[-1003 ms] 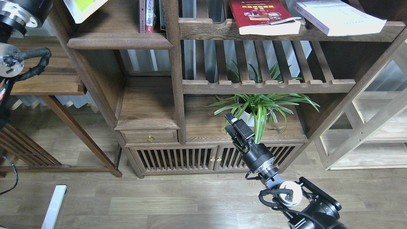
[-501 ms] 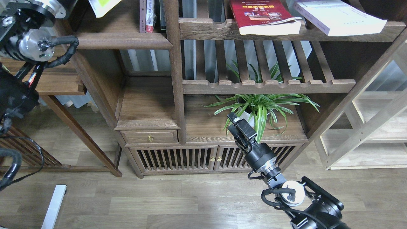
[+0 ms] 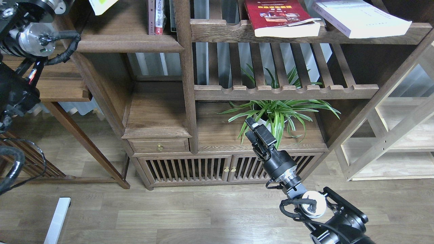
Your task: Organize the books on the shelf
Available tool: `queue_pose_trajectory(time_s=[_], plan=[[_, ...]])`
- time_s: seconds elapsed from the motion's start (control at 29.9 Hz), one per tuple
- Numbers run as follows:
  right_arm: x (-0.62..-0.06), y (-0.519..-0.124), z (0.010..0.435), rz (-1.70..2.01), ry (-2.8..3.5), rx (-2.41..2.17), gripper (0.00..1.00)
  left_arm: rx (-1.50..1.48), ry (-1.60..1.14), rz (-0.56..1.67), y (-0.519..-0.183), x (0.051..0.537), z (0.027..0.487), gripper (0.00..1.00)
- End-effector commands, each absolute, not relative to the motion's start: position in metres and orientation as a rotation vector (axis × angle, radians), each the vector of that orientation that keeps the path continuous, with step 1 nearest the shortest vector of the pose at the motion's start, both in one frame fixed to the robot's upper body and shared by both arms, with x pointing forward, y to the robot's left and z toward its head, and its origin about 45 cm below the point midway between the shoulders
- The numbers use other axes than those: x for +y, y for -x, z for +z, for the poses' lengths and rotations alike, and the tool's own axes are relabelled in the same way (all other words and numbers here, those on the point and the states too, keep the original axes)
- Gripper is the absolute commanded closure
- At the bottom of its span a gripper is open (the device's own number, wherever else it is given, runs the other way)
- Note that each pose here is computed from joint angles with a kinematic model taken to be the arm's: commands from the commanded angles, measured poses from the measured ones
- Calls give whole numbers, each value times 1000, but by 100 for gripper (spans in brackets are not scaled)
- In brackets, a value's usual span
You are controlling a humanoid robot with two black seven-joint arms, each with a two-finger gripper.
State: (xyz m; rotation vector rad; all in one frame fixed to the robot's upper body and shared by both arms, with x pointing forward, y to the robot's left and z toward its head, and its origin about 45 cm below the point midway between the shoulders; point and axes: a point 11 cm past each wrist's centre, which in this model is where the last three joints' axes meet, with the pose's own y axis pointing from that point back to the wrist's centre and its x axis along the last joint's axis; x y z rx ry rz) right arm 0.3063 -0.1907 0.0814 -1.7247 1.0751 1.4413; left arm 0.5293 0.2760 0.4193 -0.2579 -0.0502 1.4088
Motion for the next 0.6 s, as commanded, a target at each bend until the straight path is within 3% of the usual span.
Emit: queue_pose_trajectory(time_s=[0.0,0.57], plan=[[-189,-307,82,1441,1727,1070,13,-32,259,1420,-533,275,414,100],[-188,-306,82,1444,1726,1069,13,-52,188,1375,-533,251,393,100]])
